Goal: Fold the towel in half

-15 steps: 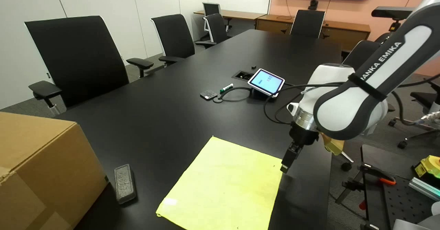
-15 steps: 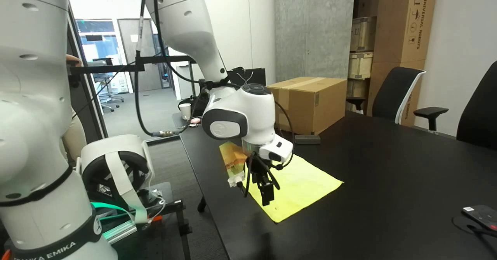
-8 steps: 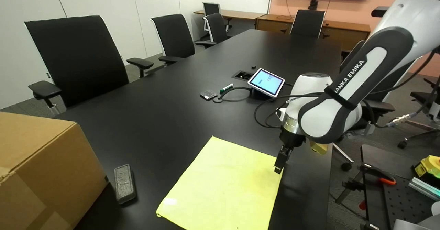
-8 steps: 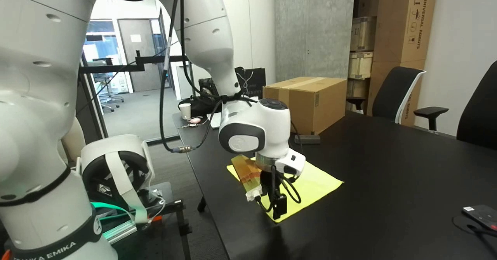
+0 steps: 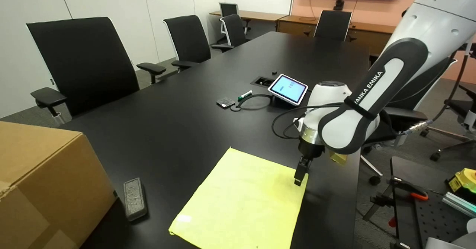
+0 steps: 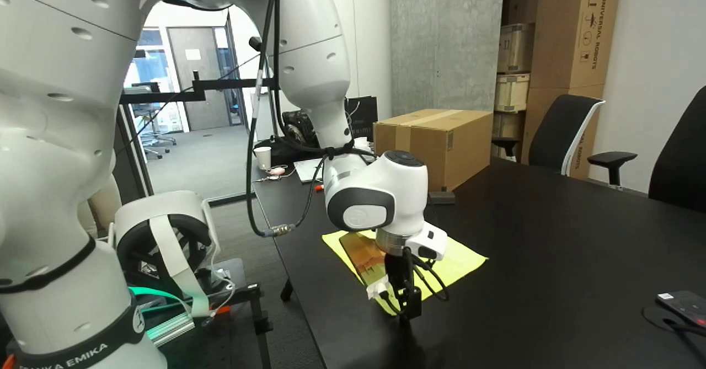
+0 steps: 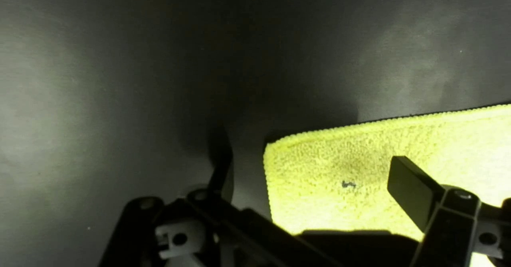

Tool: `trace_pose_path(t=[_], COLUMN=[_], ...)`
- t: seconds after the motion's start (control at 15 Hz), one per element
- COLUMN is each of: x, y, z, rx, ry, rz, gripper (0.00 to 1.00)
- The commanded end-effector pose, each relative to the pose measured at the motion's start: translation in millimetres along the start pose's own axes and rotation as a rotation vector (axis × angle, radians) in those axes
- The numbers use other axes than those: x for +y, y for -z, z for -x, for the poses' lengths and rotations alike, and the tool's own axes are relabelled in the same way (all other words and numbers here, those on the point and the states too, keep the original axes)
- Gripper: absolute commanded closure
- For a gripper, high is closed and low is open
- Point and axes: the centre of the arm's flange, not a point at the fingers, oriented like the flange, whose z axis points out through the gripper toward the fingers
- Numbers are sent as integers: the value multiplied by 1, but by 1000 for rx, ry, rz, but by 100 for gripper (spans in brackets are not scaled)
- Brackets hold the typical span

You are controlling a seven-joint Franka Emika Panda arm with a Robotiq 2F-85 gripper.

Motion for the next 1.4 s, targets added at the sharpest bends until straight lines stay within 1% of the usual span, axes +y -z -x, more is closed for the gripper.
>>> trace_pose_path(t=[0.0,0.27,0.53,0.8,0.87,0.93,1.0,1.07,1.13,1.2,1.33], x=[-8,-21,-33,-41,-43,-44,-45,-46,-48,-50,-53], y=[-5,-5,-12,-12,-11,-12,-12,-11,-10,-11,-9], z=[-19,-27,-28,-27,-26,-26,-26,-26,-25,-24,-22], rx=[-8,-25,-53,-79,-85,-93,-99,-104,-110,-119,-134], ry=[16,42,62,82,88,92,97,105,111,116,127], rz=[-1,-12,-32,-35,-35,-32,-29,-29,-30,-28,-27], gripper=[0,0,0,0,2,26,26,30,37,47,62])
